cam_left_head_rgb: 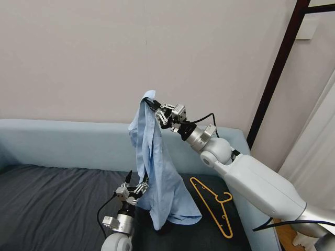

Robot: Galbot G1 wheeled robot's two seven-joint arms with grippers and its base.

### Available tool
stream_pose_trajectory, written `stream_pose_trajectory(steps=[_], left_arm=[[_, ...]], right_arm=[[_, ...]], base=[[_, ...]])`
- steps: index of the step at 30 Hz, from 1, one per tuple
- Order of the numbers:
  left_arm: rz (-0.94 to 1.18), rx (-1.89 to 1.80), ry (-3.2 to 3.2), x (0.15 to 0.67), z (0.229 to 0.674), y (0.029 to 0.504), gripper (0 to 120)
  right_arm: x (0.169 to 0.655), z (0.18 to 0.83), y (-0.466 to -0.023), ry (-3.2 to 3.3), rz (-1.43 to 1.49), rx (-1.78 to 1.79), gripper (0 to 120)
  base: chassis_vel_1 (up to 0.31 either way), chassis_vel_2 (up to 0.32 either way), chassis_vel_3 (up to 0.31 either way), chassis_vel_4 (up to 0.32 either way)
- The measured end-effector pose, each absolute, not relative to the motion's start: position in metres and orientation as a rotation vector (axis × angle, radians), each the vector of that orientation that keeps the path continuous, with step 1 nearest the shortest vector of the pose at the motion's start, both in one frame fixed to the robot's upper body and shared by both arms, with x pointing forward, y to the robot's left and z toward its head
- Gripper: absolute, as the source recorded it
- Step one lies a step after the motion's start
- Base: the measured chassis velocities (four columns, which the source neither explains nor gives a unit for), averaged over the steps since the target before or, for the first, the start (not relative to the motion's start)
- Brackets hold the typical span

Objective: Pick up the clothes from the sofa and hang them on the clothes hanger.

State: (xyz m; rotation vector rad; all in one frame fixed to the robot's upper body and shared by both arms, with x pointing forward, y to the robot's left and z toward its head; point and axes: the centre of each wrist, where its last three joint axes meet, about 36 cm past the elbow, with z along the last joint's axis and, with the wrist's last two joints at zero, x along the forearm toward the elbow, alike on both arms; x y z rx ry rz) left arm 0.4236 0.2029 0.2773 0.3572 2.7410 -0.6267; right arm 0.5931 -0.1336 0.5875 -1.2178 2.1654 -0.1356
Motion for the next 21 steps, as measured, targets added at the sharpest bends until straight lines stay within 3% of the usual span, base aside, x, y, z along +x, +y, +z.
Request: stream_pose_trajectory(steps=[14,17,21], left_arm=[[-0.657,0.342,2.739,0.417,0.275,0.203,22],[-0.688,0.321,2.733,0.415,0.275,0.202,7],[-0.711,0.306,2.717,0.41,0.276,0.199,0]], right_arm=[[0.59,0.59,-0.144,2.181,-0.141,-1.182,0],[0.59,0.59,-0.143,2.181,-0.135,-1.179,0],[0.59,0.591,-0.143,2.181,-0.135,-1.179,0]], base=[[0.0,0.0,0.0,0.0],[0.0,0.0,0.0,0.0],[0.0,0.0,0.0,0.0]])
